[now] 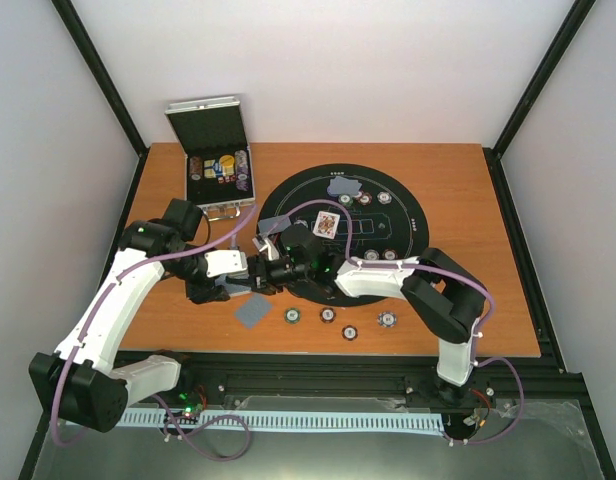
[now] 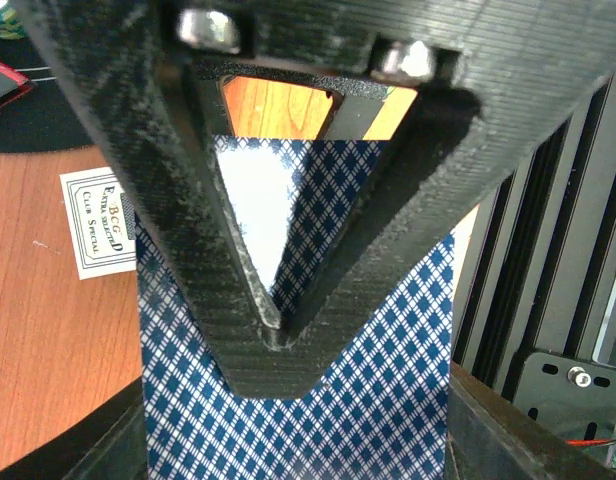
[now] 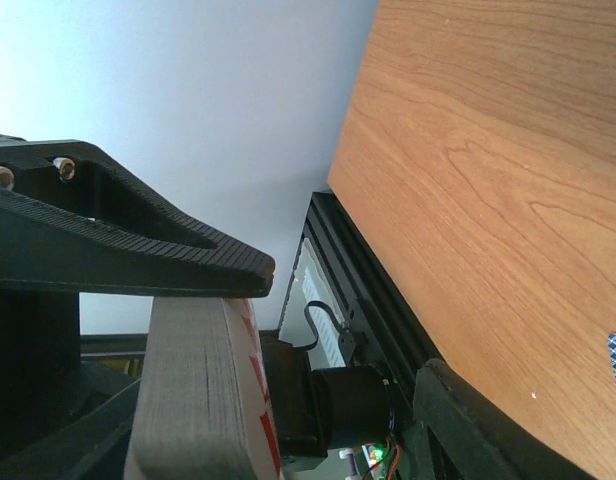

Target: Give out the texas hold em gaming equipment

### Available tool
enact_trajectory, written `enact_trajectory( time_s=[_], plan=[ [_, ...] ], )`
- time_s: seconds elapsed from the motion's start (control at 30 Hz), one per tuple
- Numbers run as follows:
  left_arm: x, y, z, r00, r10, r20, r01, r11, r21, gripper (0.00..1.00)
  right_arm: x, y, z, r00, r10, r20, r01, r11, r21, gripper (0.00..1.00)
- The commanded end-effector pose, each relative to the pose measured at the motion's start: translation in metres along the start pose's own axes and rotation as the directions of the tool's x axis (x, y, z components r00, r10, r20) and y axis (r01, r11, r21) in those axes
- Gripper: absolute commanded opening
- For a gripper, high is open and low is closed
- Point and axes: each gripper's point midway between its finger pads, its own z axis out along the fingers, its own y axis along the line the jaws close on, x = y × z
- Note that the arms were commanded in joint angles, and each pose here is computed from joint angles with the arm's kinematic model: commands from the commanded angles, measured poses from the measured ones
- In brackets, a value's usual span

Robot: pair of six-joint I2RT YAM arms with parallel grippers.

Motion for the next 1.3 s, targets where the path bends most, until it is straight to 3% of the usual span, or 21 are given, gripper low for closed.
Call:
enact_trajectory(
  time_s=[0.0, 0.53, 0.73, 0.97, 1.27],
  plan=[
    [-0.010, 0.001, -0.012, 0.998, 0.038, 0.043, -0.037, 0.999, -0.026, 0.01, 0.005, -0.001, 0.002, 1.000, 0.014, -0.017, -0.014, 1.000, -0.020, 0.57],
    [-0.015, 0.001, -0.016, 0.997, 0.040, 0.060, -0.039, 0.999, -0.024, 0.01, 0.003, -0.018, -0.036, 1.000, 0.003, 0.017, -0.004, 0.998, 0.070, 0.53],
    [-0.015, 0.001, -0.015, 0.997, 0.040, 0.059, -0.038, 0.999, -0.024, 0.01, 0.002, -0.009, -0.040, 1.000, -0.005, 0.023, 0.003, 0.999, 0.054, 0.42],
    [-0.010, 0.002, -0.010, 0.998, 0.037, 0.043, -0.036, 0.999, -0.022, 0.01, 0.000, -0.001, -0.045, 0.999, -0.020, 0.032, 0.018, 0.997, 0.074, 0.14],
    [-0.008, 0.002, -0.008, 0.999, 0.034, 0.034, -0.033, 0.999, -0.017, 0.01, 0.002, -0.002, -0.054, 0.999, -0.035, 0.033, 0.032, 0.995, 0.098, 0.17]
  ],
)
